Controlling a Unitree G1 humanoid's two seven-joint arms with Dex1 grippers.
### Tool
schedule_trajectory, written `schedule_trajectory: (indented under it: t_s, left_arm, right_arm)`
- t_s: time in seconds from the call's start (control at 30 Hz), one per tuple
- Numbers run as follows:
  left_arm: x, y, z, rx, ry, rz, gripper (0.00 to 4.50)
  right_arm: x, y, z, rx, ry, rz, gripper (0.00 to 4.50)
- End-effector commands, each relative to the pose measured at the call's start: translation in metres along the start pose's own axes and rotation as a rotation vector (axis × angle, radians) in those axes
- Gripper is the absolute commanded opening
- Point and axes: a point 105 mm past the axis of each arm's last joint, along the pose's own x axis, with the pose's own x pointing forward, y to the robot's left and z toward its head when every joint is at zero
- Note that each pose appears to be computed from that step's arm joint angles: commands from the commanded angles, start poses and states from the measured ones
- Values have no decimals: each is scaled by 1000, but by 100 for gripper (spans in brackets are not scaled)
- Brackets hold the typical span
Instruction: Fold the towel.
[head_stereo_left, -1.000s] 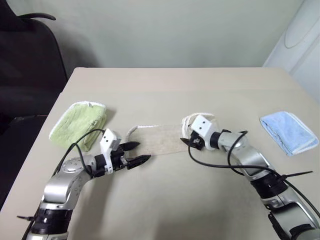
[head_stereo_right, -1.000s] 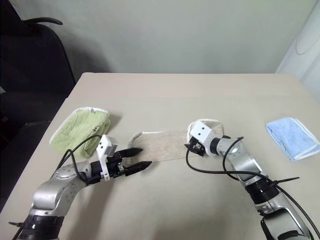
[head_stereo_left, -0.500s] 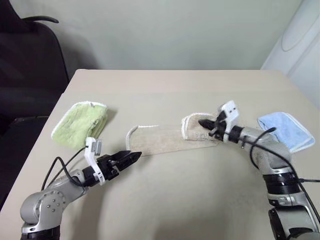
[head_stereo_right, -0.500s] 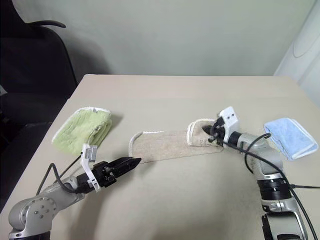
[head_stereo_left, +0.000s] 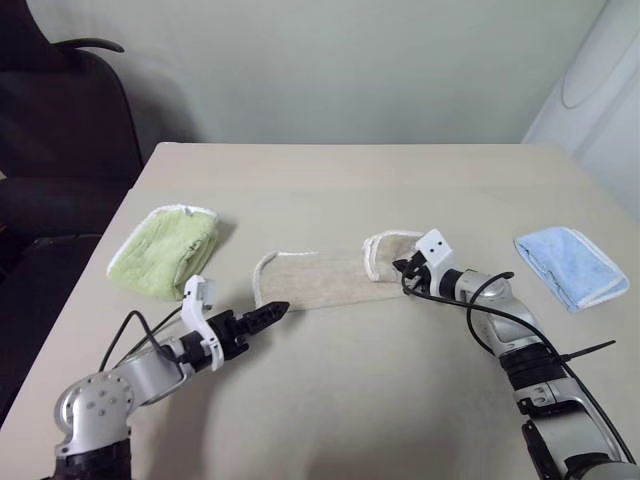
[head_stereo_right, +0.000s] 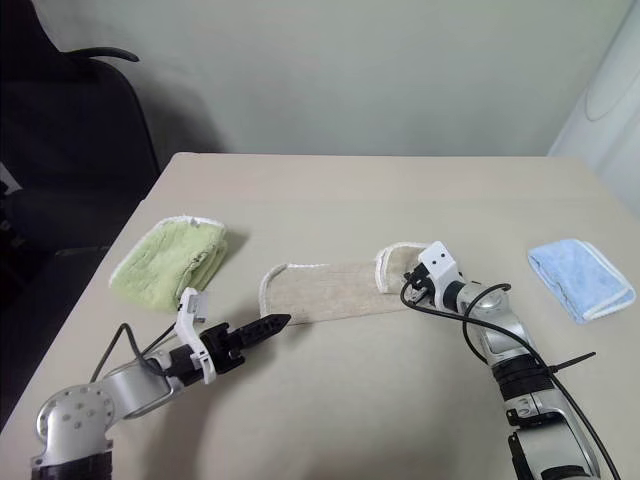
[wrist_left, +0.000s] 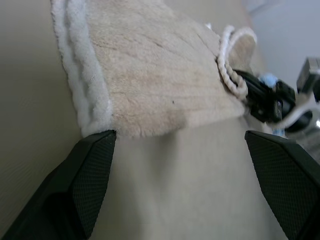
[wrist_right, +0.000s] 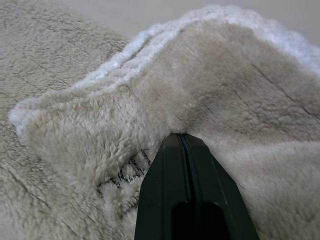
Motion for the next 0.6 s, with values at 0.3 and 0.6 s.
schedule_trajectory:
  t_s: [0.3,0.6]
  left_arm:
    - [19,23,7,-203,3,136,433]
    - [24,21,12,-229,-13,153,137]
  right_arm:
    - [2,11,6,-21,-28,12,2]
    - [3,12,9,-26,-38,1,0]
